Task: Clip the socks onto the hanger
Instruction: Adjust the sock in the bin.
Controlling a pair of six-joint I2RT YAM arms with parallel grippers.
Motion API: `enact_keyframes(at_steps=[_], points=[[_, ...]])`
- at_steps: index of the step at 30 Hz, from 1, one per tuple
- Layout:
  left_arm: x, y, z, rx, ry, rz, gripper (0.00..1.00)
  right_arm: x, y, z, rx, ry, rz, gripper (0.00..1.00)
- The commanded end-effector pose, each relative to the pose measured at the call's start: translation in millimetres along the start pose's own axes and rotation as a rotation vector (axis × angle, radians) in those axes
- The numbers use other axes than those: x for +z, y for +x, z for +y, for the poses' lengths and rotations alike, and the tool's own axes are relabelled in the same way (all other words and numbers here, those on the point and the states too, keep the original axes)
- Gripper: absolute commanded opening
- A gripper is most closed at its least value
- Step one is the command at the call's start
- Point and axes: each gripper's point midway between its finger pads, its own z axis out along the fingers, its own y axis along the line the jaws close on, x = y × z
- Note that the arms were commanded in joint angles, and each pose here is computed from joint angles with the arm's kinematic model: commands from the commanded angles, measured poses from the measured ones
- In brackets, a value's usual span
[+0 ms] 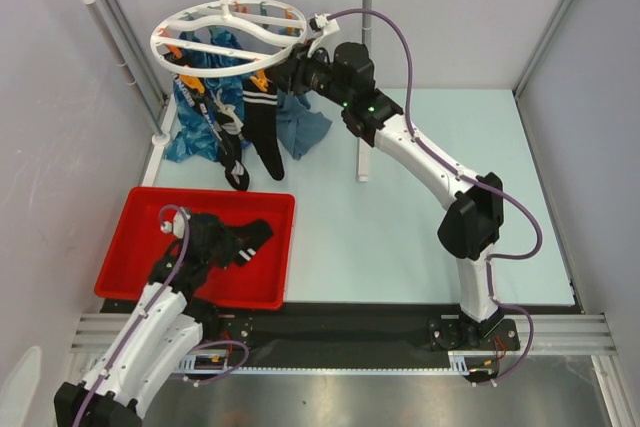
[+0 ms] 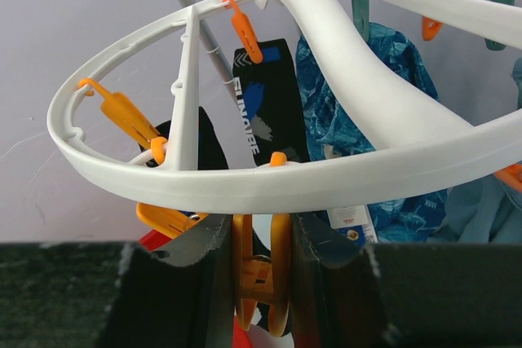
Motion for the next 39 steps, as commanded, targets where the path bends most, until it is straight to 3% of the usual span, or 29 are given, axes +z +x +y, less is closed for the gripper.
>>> enact_keyframes(at_steps=[1,7,13,26,32,39], points=[[6.2,9.4,24.4,-0.080,-0.073,0.000,0.44,-16.7,-41.3,24.9,-0.016,-0.052,-0.082,0.00],[19.0,26.2,43.9,-0.112,-0.153,0.056,0.43,-17.0,-41.1,24.7,-0.016,-0.056,-0.083,0.00],[13.1,18.3,64.9,-0.143,-0.265,0.000,0.49,-19.1,-42.3,24.7,-0.020,-0.056,-0.087,0.00],[-19.7,-6.9,39.9,-0.107,-0.145,-0.076,0.43,-18.3,-41.3,25.3,-0.021,-0.058,-0.084,0.00],[-11.7,6.6,68.4,-0.134,-0.245,-0.050,0.48,-17.9,-42.2,26.7,-0.021,-0.057,-0.085,0.00],[7.0,14.2,70.1,-0.148,-0.254,-0.031,0.50,-16.3,-39.4,29.6,-0.021,-0.060,-0.081,0.00]])
